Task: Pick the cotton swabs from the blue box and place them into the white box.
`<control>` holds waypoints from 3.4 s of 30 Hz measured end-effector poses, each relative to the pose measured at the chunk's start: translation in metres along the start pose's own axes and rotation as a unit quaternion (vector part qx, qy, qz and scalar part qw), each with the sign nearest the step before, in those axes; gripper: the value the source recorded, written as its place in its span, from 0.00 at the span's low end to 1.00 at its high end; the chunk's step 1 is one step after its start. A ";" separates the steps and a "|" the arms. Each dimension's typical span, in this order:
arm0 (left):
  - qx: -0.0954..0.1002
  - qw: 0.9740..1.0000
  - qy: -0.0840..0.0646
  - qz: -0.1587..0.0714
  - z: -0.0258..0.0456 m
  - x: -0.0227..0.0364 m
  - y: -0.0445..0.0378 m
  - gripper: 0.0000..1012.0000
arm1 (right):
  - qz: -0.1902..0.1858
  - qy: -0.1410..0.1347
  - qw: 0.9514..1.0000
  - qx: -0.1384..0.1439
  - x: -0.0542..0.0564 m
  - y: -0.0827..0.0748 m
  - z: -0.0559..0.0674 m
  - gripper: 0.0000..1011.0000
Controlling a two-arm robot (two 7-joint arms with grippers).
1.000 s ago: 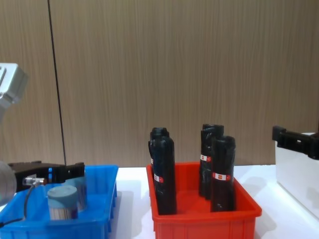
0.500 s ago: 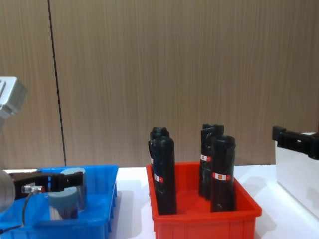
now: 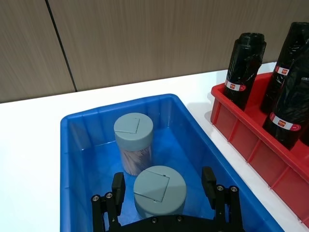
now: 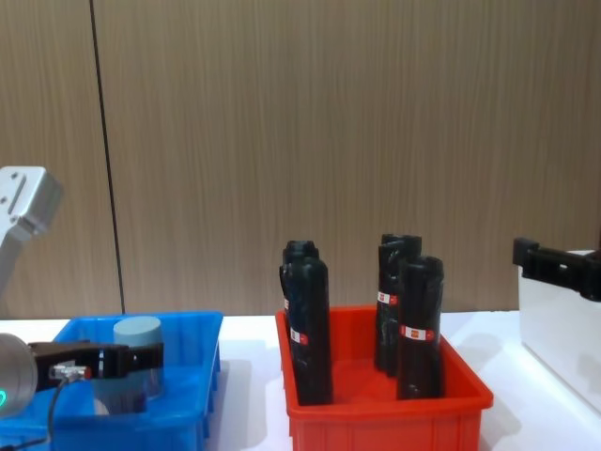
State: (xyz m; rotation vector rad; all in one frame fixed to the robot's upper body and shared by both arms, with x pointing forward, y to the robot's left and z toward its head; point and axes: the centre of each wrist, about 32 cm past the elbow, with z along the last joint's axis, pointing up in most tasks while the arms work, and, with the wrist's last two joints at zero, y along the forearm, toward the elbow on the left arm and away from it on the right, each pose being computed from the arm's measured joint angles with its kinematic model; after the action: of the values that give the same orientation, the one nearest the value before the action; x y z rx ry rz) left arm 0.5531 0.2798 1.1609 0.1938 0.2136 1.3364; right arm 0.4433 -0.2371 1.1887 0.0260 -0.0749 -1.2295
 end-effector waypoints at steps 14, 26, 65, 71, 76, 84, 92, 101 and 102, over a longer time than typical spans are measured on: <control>0.019 1.000 -0.005 -0.012 -0.0058 0.0037 -0.0106 0.98 | 0.000 0.000 1.000 0.000 0.000 0.000 0.000 0.99; 0.027 0.999 -0.014 -0.012 -0.0069 0.0043 -0.0154 0.67 | 0.000 0.000 1.000 0.000 0.000 0.000 0.000 0.99; -0.102 0.978 -0.110 -0.145 0.0870 -0.0341 0.0122 0.66 | 0.000 0.000 1.000 0.000 0.000 0.000 0.000 0.99; -0.115 0.970 -0.106 -0.184 0.0971 -0.0406 0.0100 0.66 | 0.000 0.000 1.000 0.000 0.000 0.000 0.000 0.99; -0.123 0.961 -0.099 -0.227 0.1060 -0.0471 0.0053 0.66 | 0.000 0.000 1.000 0.000 0.000 0.000 0.000 0.99; -0.124 0.945 -0.083 -0.290 0.1181 -0.0576 -0.0091 0.66 | 0.000 0.000 1.000 0.000 0.000 0.000 0.000 0.99; -0.107 0.933 -0.067 -0.336 0.1300 -0.0673 -0.0274 0.66 | 0.000 0.000 1.000 0.000 0.000 0.000 0.000 0.99; -0.083 0.926 -0.058 -0.364 0.1442 -0.0756 -0.0441 0.66 | 0.000 0.000 1.000 0.000 0.000 0.000 0.000 0.99; -0.081 0.925 -0.058 -0.365 0.1449 -0.0761 -0.0450 0.66 | 0.000 0.000 1.000 0.000 0.000 0.000 0.000 0.99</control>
State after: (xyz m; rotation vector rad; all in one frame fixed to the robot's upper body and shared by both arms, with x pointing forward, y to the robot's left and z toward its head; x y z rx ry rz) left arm 0.6170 0.1932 1.2921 0.0392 0.0593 0.5903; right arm 0.4433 -0.2371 1.1887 0.0260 -0.0749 -1.2295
